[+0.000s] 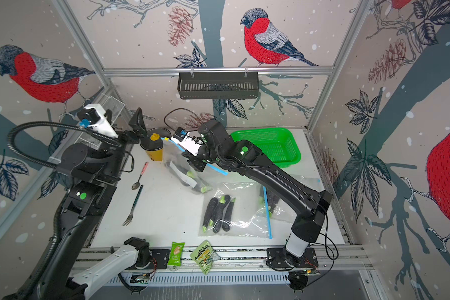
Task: Place the eggplant in a zip-top bag and seal the zipper
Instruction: Place the zipper food storage bag at the center of the board.
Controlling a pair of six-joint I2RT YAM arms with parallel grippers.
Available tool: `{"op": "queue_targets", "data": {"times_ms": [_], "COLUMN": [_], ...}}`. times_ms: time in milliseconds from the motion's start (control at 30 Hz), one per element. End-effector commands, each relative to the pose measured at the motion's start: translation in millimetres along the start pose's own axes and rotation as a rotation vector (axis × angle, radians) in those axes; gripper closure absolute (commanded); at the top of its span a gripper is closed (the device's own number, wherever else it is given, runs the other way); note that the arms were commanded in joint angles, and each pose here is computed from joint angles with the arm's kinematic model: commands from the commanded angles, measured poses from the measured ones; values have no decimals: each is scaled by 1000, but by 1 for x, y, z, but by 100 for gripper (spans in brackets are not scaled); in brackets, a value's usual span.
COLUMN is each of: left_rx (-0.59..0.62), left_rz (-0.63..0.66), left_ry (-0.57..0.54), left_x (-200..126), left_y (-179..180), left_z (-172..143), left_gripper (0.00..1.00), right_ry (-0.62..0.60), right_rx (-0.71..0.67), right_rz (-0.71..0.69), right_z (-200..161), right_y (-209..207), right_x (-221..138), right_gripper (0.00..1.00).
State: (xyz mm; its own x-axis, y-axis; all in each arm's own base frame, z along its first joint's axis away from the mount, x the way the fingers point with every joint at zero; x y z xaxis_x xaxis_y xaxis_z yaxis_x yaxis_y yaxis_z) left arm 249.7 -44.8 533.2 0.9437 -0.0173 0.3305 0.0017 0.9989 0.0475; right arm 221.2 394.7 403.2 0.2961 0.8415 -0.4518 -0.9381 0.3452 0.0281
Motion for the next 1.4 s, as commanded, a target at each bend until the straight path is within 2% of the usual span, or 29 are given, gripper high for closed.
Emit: {"op": "queue_targets", "data": {"times_ms": [0,133,267,500,667,867,1000,1367], "left_rx": [-56,-63,-56,-49,-48,-48,-48,-36], "left_rz": [137,148,126,97,84,74,64,56], "left_ry": [-61,-65,-50,-16,2,22,28,49], "left_x": [-7,-8,-2,9,16,22,26,41], "left_y": [21,24,19,11,7,5,3,4], "left_z": [14,14,8,-4,-13,-22,-26,-37], "left_gripper": [3,3,3,3,3,3,3,3], "right_ry": [-64,-82,-35,80,139,138,136,101], "right_rx": [25,71,174,287,305,299,309,314], "right_rz": [35,89,105,22,-85,-210,-240,-256], "right_z": [12,4,-27,-86,-116,-130,-137,-150], "right_y": [6,8,-25,-88,-126,-170,-192,-214], "right_x": [11,27,53,92,113,128,141,174], "right_gripper": [98,98,98,98,96,93,92,91]}}
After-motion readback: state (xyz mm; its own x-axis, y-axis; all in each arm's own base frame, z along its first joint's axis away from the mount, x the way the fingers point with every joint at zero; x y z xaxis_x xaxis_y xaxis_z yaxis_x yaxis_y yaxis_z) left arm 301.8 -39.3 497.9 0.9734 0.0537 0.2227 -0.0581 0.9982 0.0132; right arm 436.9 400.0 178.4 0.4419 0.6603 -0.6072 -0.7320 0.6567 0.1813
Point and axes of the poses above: each gripper's point midway between its finger pads, its own x axis out along the fingers, its own y axis along the line the jaws close on, z = x × y, the point moved 4 cm from there along -x, back along the fingers, and after that the axes turned 9 degrees about x, right-handed, at the moved point
